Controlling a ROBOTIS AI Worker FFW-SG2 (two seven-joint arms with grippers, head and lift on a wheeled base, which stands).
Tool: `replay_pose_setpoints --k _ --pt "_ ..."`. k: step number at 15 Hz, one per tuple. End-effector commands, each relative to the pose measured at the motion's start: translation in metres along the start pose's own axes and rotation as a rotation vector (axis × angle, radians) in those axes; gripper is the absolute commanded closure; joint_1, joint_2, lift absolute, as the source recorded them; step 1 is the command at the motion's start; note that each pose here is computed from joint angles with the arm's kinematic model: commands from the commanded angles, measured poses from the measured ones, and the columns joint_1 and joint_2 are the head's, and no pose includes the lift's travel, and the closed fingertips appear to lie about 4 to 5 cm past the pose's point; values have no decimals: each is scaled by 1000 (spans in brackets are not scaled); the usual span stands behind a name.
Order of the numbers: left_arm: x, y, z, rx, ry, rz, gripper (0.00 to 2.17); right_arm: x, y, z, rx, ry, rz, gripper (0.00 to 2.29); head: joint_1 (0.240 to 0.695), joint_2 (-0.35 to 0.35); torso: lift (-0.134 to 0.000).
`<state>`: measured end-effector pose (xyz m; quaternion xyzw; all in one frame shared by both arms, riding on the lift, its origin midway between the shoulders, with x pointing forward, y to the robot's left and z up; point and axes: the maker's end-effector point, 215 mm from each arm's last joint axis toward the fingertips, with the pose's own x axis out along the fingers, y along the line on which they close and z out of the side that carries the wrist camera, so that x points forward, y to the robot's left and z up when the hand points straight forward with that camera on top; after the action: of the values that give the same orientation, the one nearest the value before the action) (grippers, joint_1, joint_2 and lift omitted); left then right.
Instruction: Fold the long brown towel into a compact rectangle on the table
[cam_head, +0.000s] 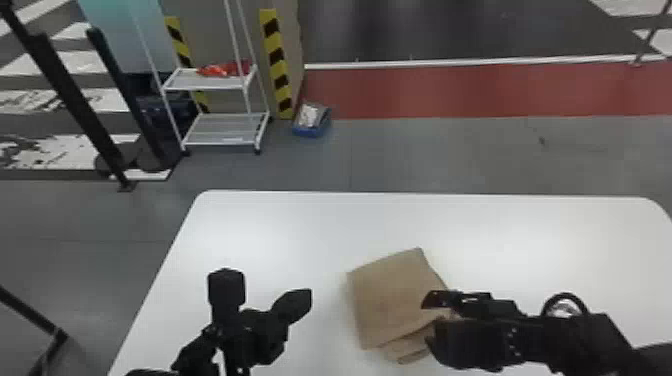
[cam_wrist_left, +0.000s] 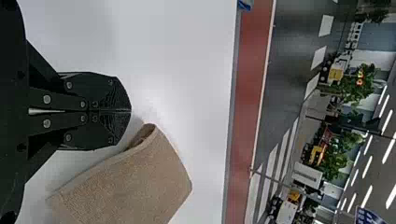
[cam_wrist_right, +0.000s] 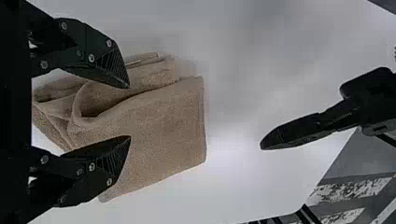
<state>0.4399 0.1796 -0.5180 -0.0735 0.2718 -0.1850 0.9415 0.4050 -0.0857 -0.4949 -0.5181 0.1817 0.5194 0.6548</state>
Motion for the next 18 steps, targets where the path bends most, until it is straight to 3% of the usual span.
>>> replay_pose_setpoints --k 1,5,7,9,12,18 --pt "0 3 3 -3 -4 7 1983 12 4 -9 -21 35 28 647 695 124 0" --pt "3 11 7 -2 -6 16 1983 22 1 -24 -22 64 40 653 695 125 0" --pt "6 13 10 0 -7 17 1983 26 0 -31 -14 84 46 1042 695 123 0" --pt "9 14 14 4 -10 16 1983 27 -4 -33 -21 85 26 1703 695 116 0" --pt "11 15 18 7 -14 16 1983 23 -13 -42 -16 96 0 1706 695 113 0" --pt "12 19 12 2 3 21 1983 -9 -61 -70 68 85 -144 1706 695 80 0"
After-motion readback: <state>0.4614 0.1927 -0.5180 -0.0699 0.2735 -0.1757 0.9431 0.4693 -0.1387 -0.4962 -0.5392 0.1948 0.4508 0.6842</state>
